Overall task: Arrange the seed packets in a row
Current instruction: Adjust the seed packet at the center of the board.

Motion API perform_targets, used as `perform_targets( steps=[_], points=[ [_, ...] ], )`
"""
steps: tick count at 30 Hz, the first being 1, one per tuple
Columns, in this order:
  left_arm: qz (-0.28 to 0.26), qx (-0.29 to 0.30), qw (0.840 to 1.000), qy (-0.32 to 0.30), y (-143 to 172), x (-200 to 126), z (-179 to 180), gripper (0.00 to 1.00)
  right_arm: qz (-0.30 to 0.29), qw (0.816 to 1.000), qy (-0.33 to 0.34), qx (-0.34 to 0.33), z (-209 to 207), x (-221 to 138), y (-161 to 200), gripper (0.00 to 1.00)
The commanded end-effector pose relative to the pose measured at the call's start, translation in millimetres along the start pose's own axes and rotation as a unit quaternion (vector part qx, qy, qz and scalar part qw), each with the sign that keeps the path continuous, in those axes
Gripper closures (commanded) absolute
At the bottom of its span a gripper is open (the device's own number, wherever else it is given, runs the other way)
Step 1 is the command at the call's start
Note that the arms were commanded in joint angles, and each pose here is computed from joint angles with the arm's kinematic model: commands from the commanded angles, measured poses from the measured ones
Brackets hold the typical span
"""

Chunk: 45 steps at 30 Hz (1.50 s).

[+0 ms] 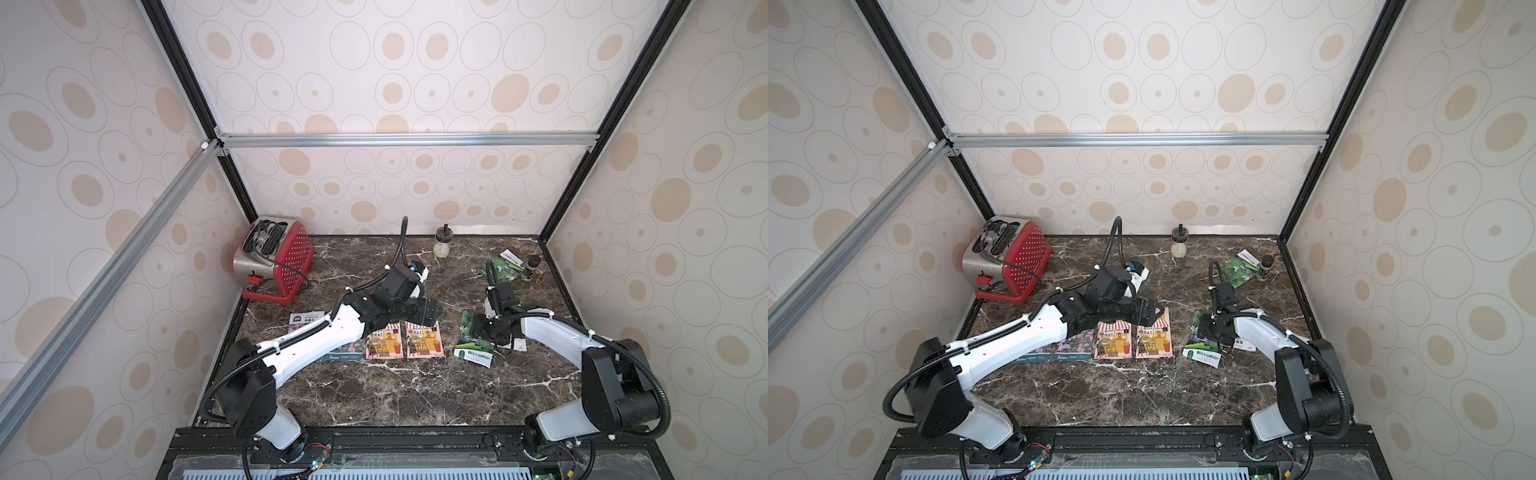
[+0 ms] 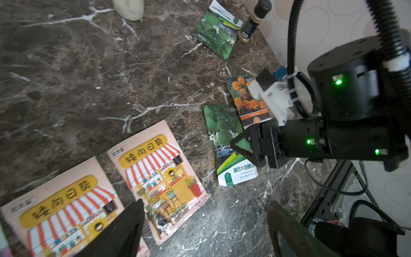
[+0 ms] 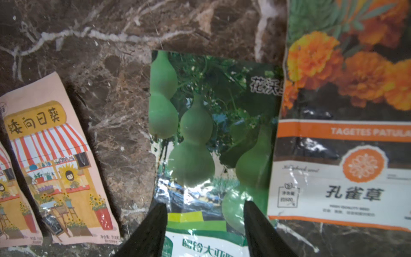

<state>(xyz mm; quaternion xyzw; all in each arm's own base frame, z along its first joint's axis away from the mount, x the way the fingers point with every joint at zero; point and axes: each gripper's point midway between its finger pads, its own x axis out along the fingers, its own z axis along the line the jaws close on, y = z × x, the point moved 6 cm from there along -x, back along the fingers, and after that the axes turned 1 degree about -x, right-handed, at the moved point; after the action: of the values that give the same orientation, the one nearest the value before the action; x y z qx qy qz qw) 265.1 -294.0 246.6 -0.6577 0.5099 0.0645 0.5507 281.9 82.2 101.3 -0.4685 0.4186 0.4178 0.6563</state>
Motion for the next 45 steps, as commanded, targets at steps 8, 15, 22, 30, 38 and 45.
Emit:
perform_targets(
  steps=[8, 15, 22, 30, 38, 45],
  points=[
    [-0.016, -0.024, 0.999, -0.043, 11.8, -29.0, 28.4, 0.12, 0.043, 0.996, 0.056, -0.055, 10.5, 21.3, 1.7, 0.41],
    [-0.019, -0.023, 0.999, -0.046, 11.3, -31.2, 32.9, 0.11, 0.067, 0.993, 0.059, -0.074, 16.3, 32.8, 3.5, 0.4],
    [-0.016, -0.025, 0.998, -0.05, 14.2, -29.7, 37.4, 0.11, 0.104, 0.986, 0.057, -0.113, 23.6, 44.4, -0.3, 0.38],
    [-0.014, -0.026, 0.998, -0.054, 12.1, -26.8, 40.7, 0.11, 0.126, 0.977, 0.047, -0.168, 31.9, 50.2, -7.7, 0.36],
    [-0.005, -0.027, 0.998, -0.054, 12.0, -19.4, 41.6, 0.11, 0.135, 0.968, 0.025, -0.209, 46.9, 54.6, -5.0, 0.35],
    [-0.004, -0.028, 0.998, -0.051, 10.1, -16.4, 41.1, 0.11, 0.14, 0.966, 0.0, -0.218, 60.6, 57.0, 2.5, 0.35]
  ],
)
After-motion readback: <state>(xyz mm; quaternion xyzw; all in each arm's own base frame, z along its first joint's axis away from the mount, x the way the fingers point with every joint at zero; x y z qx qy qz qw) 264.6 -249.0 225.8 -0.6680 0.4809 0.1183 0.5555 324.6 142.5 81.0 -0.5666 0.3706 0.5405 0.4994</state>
